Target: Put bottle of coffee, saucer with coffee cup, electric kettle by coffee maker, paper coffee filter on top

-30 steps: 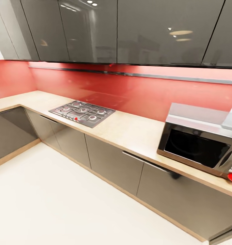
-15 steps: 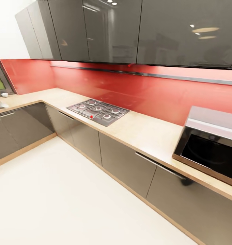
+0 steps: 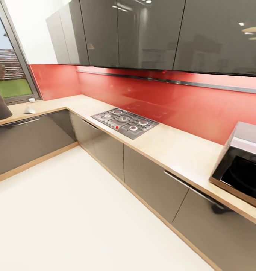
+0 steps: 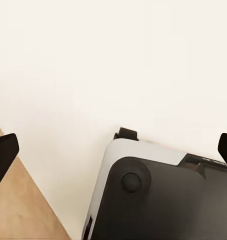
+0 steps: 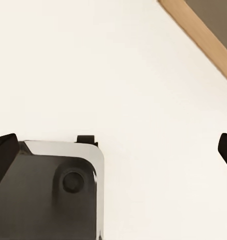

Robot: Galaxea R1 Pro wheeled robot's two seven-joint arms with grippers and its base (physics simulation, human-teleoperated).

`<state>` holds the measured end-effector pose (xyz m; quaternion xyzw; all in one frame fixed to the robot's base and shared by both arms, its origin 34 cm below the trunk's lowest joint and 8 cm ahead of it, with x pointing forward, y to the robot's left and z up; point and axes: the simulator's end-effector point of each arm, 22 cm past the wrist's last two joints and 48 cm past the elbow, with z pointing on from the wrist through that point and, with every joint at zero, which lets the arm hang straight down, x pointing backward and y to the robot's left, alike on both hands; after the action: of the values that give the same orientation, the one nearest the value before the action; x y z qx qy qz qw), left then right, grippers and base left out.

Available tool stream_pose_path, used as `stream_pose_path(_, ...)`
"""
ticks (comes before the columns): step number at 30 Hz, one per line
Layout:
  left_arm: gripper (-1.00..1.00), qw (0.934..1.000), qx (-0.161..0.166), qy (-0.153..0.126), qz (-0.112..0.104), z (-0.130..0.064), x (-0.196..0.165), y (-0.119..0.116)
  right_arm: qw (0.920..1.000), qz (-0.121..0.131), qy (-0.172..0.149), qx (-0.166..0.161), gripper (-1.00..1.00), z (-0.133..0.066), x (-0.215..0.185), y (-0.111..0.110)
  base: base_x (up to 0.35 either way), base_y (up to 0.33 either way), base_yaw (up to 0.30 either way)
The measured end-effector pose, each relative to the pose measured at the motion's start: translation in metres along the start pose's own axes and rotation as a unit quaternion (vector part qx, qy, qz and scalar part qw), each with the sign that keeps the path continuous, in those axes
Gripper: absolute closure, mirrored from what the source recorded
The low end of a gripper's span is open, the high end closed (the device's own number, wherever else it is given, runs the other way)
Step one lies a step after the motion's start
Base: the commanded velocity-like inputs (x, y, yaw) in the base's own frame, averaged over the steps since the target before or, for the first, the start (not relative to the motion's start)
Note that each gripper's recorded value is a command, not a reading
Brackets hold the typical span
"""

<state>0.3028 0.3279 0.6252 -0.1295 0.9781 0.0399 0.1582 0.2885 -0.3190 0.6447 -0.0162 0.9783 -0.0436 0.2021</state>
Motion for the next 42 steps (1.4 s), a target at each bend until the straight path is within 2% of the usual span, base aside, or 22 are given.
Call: stream_pose_path(42, -1.0, 0.9999, -0.002, 0.01, 0.001, 0.0014, 0.0086, 0.0019, 0.9999, -0.001, 0.011, 0.0, -1.0, 0.0003, 0.0085, 0.0001, 0.0, 0.0, 0.271)
